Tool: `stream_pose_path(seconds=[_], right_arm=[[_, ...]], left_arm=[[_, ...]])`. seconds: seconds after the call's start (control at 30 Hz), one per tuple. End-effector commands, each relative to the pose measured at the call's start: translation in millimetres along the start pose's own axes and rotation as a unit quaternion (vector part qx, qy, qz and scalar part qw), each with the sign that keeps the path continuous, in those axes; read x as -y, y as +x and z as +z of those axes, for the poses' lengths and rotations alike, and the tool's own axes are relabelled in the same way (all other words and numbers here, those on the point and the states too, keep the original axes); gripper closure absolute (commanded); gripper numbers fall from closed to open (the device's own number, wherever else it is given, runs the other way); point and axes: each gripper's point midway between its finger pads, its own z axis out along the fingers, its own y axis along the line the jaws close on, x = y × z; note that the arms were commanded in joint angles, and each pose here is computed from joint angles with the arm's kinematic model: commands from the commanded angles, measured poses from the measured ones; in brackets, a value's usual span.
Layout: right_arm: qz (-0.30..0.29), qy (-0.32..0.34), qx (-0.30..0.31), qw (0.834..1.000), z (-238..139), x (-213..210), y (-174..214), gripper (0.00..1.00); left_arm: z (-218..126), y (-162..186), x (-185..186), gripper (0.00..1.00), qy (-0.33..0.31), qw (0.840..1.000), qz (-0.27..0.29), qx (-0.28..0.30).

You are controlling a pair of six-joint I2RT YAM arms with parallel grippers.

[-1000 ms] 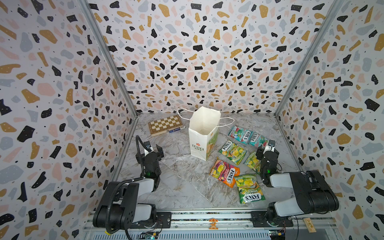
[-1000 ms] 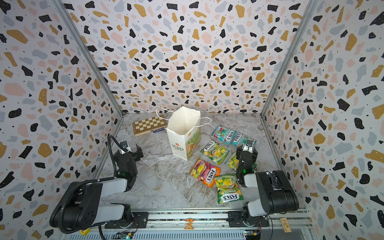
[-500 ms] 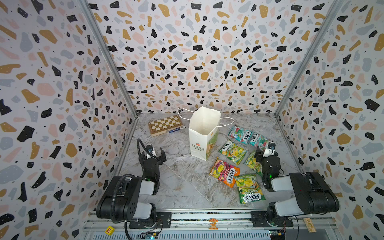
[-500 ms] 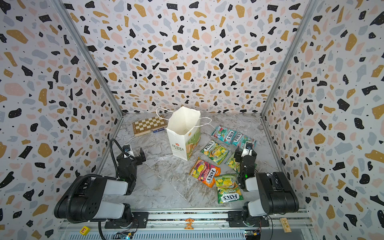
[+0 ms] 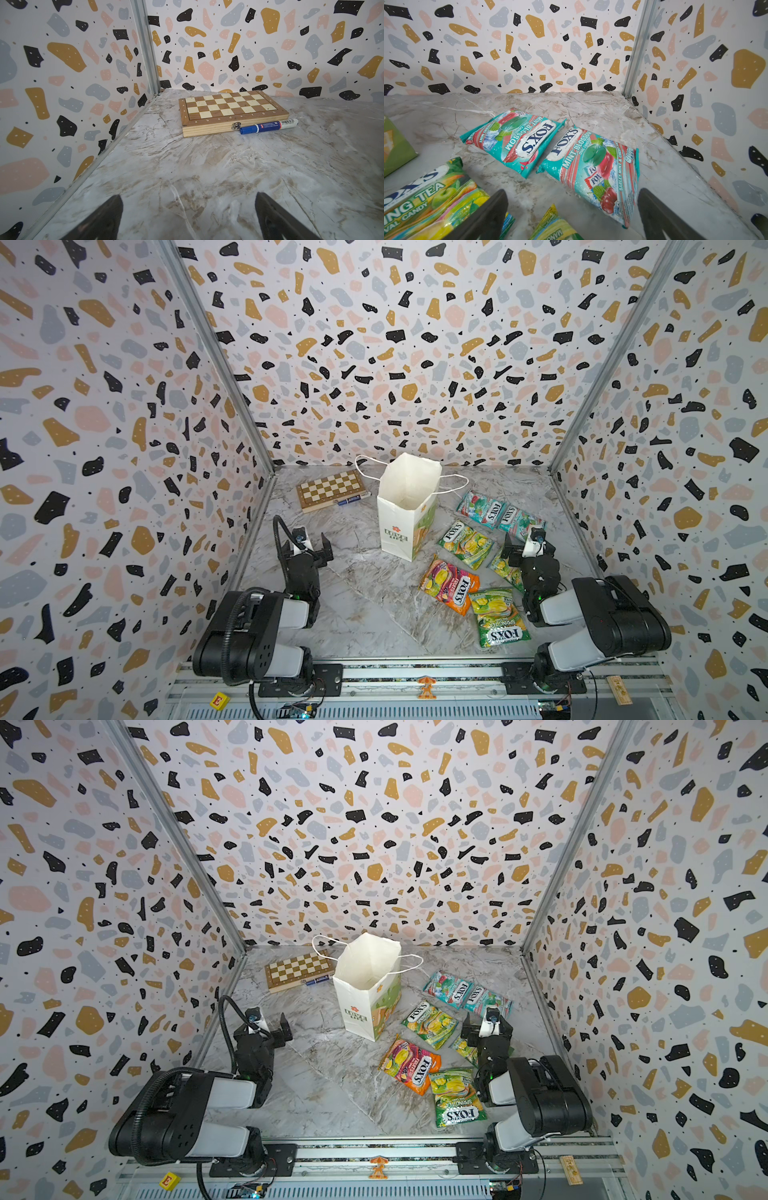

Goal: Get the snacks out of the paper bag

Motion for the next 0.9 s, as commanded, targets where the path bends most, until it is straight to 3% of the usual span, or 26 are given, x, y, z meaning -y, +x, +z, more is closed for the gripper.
stream_pose_path(seconds=[0.0,0.87], right_arm=[[-0.003,0.006,0.02,1.0,3.2,0.4,-12.7,0.01],[-0.005,0.007,0.019,1.0,3.8,-0.7,-12.6,0.01]], left_arm=[[2.6,-16.3,-1.3,0.0,-0.003,1.0,-0.005,0.027],[2.5,-17.2,-1.4,0.0,-0.003,1.0,-0.007,0.029]])
